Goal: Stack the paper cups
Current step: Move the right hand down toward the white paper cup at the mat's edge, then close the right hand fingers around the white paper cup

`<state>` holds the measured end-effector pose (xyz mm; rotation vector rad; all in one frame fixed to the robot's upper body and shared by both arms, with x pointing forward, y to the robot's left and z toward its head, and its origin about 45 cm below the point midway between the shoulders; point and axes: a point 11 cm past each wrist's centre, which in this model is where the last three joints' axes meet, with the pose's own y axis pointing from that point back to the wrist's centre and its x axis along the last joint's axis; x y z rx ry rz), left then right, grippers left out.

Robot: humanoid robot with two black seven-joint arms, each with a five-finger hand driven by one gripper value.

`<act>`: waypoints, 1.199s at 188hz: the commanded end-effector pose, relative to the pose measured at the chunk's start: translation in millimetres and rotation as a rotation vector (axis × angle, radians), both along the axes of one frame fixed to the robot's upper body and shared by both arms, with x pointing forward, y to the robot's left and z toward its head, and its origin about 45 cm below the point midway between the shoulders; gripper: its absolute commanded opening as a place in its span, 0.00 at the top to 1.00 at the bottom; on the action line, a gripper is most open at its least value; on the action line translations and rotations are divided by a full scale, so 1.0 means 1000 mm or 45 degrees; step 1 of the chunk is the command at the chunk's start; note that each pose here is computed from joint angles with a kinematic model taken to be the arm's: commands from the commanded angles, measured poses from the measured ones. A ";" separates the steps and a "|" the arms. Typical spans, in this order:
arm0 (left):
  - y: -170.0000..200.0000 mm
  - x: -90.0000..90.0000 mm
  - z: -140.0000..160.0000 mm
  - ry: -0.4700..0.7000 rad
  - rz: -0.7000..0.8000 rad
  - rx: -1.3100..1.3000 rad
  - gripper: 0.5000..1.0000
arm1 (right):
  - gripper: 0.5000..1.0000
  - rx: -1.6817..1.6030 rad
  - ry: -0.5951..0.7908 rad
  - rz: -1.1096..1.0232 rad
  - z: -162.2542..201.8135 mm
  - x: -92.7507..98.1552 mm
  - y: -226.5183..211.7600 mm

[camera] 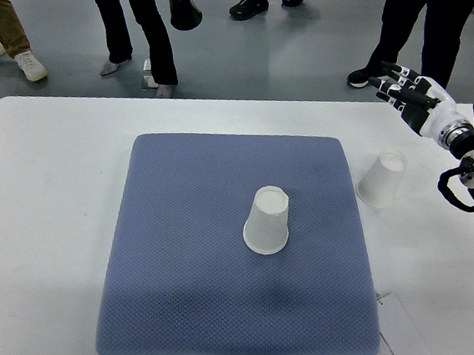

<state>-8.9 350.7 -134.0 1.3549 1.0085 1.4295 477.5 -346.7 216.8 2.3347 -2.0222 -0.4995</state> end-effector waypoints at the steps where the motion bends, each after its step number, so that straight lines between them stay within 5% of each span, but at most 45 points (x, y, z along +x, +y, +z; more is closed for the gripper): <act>1: 0.000 0.000 0.000 0.000 0.000 0.000 0.00 | 0.19 -0.155 -0.018 0.072 0.010 -0.005 -0.021; 48: 0.000 0.000 0.000 0.000 0.000 0.000 0.00 | 0.19 -0.873 -0.235 0.516 0.059 -0.023 -0.038; 114: 0.000 0.000 0.000 0.000 0.000 0.000 0.00 | 0.19 -1.446 -0.313 0.953 0.017 -0.051 0.001; 226: 0.000 0.000 0.000 0.000 0.000 0.000 0.00 | 0.19 -1.683 -0.307 0.911 -0.010 -0.048 -0.010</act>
